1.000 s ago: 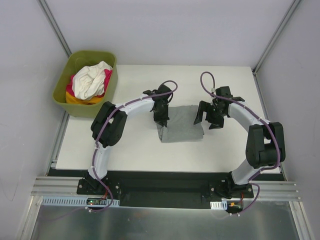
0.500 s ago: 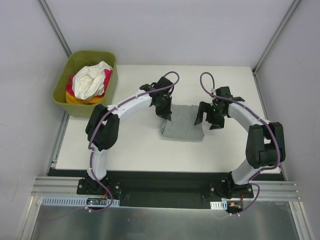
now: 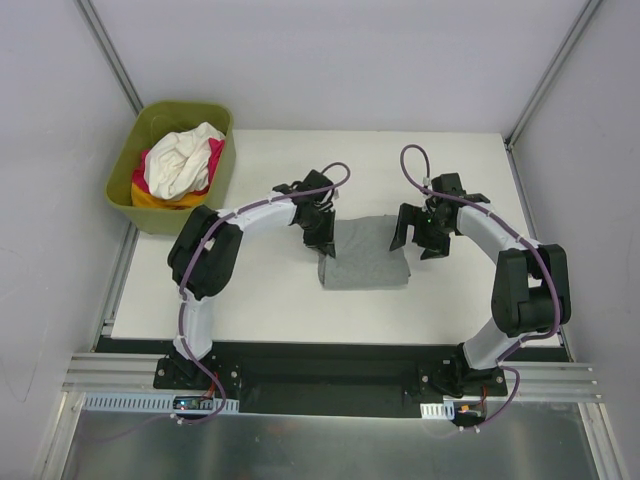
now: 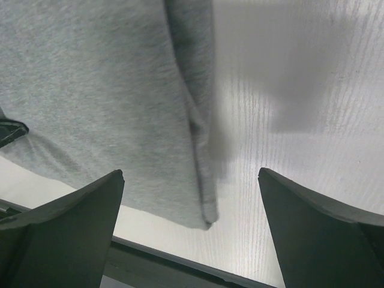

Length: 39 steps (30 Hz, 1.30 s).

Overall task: Fold and stack the t-shirts
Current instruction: Smooth out wrinkles on the folded tshirt

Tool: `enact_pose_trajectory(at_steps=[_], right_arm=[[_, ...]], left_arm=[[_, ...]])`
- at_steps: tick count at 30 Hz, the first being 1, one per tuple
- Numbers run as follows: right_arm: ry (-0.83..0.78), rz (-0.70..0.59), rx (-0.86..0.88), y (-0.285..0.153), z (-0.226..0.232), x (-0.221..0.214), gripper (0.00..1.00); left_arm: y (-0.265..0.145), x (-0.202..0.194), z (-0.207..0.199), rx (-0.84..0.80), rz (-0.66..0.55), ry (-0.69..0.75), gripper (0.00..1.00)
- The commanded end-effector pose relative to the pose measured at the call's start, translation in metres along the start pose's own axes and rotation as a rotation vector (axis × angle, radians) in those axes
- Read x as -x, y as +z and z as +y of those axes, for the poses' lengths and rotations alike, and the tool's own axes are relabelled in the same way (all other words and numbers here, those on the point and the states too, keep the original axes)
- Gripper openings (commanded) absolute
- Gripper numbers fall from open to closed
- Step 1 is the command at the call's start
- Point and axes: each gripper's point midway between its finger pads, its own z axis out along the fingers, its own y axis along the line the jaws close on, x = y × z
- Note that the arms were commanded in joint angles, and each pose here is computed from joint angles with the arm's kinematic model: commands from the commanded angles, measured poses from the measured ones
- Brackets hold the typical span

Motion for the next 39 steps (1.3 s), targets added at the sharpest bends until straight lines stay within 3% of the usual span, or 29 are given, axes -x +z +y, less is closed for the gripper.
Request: enact_pose_trajectory(at_steps=[1, 7, 9, 11, 12, 14, 15, 22, 30, 39], right_arm=[[-0.019, -0.047, -0.002, -0.016, 0.003, 0.011, 0.99], [-0.018, -0.051, 0.002, -0.019, 0.004, 0.012, 0.99], [-0.022, -0.058, 0.011, -0.022, 0.007, 0.013, 0.99], [-0.030, -0.068, 0.022, -0.025, 0.011, 0.014, 0.99], [-0.031, -0.074, 0.023, -0.027, 0.011, 0.015, 0.99], [-0.040, -0.083, 0.030, -0.029, 0.014, 0.016, 0.99], [-0.040, -0.084, 0.030, -0.031, 0.014, 0.015, 0.99], [-0.046, -0.079, 0.025, -0.031, 0.013, 0.010, 0.99], [-0.045, -0.072, 0.019, -0.029, 0.010, 0.007, 0.99], [-0.046, -0.068, 0.015, -0.028, 0.010, 0.007, 0.99]], left_arm=[[-0.011, 0.000, 0.013, -0.072, -0.029, -0.008, 0.00], [-0.002, -0.017, 0.028, -0.055, 0.000, -0.040, 0.00], [-0.002, -0.018, 0.032, -0.034, -0.008, -0.053, 0.06], [-0.009, -0.013, 0.030, -0.029, -0.035, -0.048, 0.15], [-0.012, -0.011, 0.027, -0.034, -0.046, -0.044, 0.35], [-0.022, -0.005, 0.022, -0.045, -0.074, -0.035, 0.48], [-0.026, -0.004, 0.019, -0.051, -0.084, -0.032, 0.60], [-0.038, -0.019, 0.026, -0.016, -0.096, -0.065, 0.75], [-0.020, -0.047, 0.033, 0.019, 0.002, -0.100, 0.79], [0.015, -0.045, 0.025, 0.039, 0.062, -0.098, 0.69]])
